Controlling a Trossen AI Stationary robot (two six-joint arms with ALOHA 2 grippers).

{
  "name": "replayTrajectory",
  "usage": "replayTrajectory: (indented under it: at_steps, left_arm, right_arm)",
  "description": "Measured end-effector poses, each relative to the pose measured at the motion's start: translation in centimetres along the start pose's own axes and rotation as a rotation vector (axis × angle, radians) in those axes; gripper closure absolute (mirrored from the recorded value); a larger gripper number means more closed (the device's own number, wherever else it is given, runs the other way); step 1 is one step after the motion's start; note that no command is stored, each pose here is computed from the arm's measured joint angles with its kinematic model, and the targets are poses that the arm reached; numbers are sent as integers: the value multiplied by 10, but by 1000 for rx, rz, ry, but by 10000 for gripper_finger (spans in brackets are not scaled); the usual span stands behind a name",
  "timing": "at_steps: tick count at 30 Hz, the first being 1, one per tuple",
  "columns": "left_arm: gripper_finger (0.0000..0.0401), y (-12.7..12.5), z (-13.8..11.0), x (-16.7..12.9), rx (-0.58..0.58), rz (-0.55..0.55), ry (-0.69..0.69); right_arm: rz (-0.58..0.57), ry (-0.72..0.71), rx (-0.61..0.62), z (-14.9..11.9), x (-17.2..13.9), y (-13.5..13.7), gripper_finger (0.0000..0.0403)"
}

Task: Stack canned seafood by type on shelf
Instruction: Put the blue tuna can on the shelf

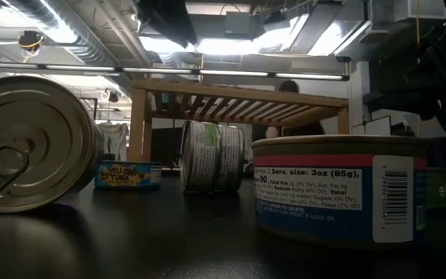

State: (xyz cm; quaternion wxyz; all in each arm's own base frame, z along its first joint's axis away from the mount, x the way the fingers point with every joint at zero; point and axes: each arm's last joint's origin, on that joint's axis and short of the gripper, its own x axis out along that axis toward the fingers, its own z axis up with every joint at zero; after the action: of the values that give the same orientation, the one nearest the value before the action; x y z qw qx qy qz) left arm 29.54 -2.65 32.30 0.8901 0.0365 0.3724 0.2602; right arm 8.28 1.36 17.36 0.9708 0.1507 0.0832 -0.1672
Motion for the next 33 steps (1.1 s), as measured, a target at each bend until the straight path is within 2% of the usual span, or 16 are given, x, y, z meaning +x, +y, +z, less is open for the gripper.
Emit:
replayTrajectory:
  at_steps: [6, 10, 13, 17, 23, 28, 33]
  left_arm:
    - [155, -32, -10, -20, -170, -277, 70]
    - [154, -52, -18, -37, -202, -412, 126]
    - [154, -66, -26, -50, -185, -467, 145]
    - [154, -79, -39, -65, -145, -497, 180]
    - [154, -85, -50, -75, -220, -483, 251]
    - [154, -96, -57, -73, -215, -469, 282]
    - [154, -113, -66, -60, -148, -436, 319]
  right_arm:
    - [9, 4, 0, 0, 0, 0, 160]
    - [9, 4, 1, 0, 0, 0, 160]
    - [9, 4, 0, 0, 0, 0, 160]
    - [10, 4, 0, 0, 0, 0, 160]
    - [10, 4, 0, 0, 0, 0, 160]
    - [10, 4, 1, 0, 0, 0, 160]
    - [9, 5, 0, 0, 0, 0, 160]
